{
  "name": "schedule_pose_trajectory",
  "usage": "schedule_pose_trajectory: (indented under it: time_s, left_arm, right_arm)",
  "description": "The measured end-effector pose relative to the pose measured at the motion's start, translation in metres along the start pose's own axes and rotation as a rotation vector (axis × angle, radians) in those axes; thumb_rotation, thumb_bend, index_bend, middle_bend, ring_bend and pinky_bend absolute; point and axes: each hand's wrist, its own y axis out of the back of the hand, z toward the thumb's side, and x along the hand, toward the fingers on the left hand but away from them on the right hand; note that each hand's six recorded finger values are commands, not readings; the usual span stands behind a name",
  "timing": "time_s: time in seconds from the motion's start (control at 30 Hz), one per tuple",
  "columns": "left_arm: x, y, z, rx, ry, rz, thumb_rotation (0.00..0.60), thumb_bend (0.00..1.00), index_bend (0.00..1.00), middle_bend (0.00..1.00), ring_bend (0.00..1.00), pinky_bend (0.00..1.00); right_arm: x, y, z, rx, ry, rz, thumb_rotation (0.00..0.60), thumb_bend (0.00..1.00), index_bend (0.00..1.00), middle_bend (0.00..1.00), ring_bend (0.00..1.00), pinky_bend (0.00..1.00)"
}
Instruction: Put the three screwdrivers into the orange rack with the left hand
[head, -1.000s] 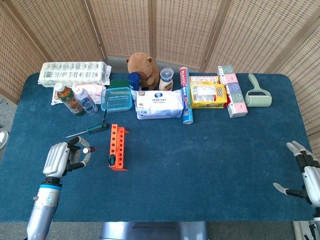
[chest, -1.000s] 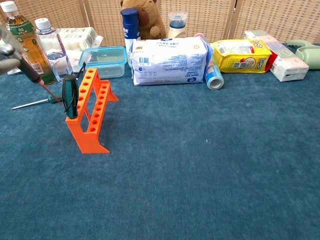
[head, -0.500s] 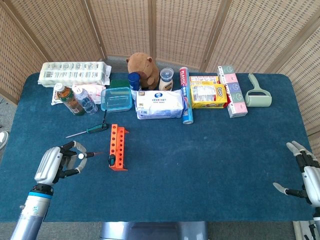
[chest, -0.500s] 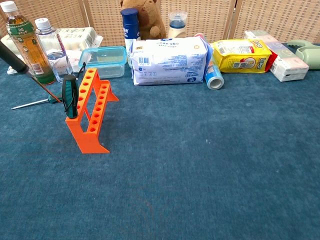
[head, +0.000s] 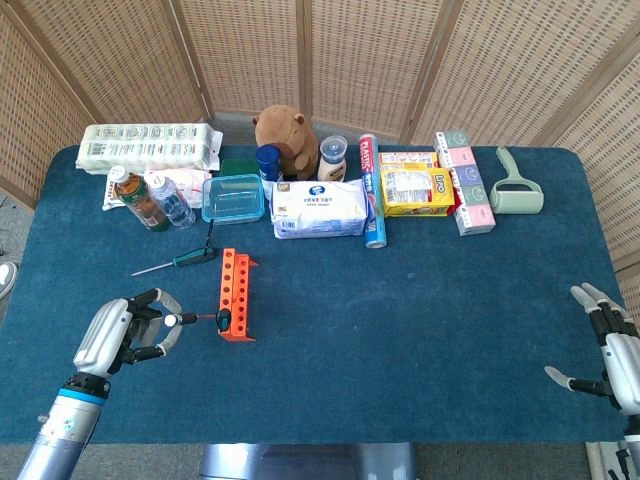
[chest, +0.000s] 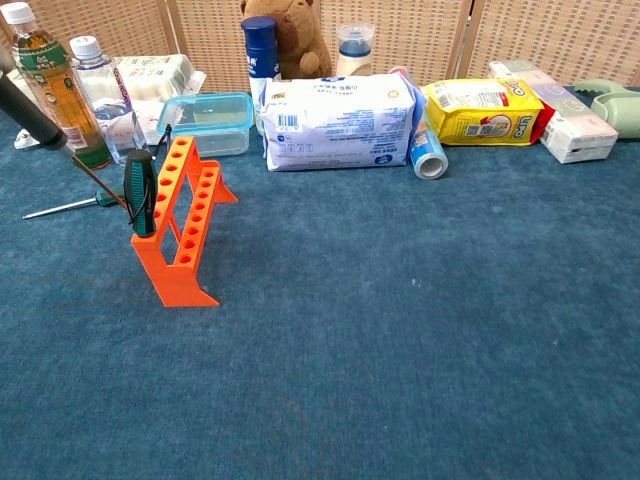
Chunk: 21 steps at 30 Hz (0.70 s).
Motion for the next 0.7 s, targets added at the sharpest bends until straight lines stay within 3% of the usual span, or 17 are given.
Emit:
schedule_pose_trajectory:
  time_s: [0.7]
  left_arm:
    - [0.018, -0.015, 0.004, -0.028, -0.007, -0.033, 0.600, 0.45, 0.58, 0.89, 0.79, 0.89]
  right_arm:
    - [0.000, 0.002, -0.002, -0.004, -0.001, -0.003, 0.600, 0.00, 0.00, 0.04, 0.00, 0.00]
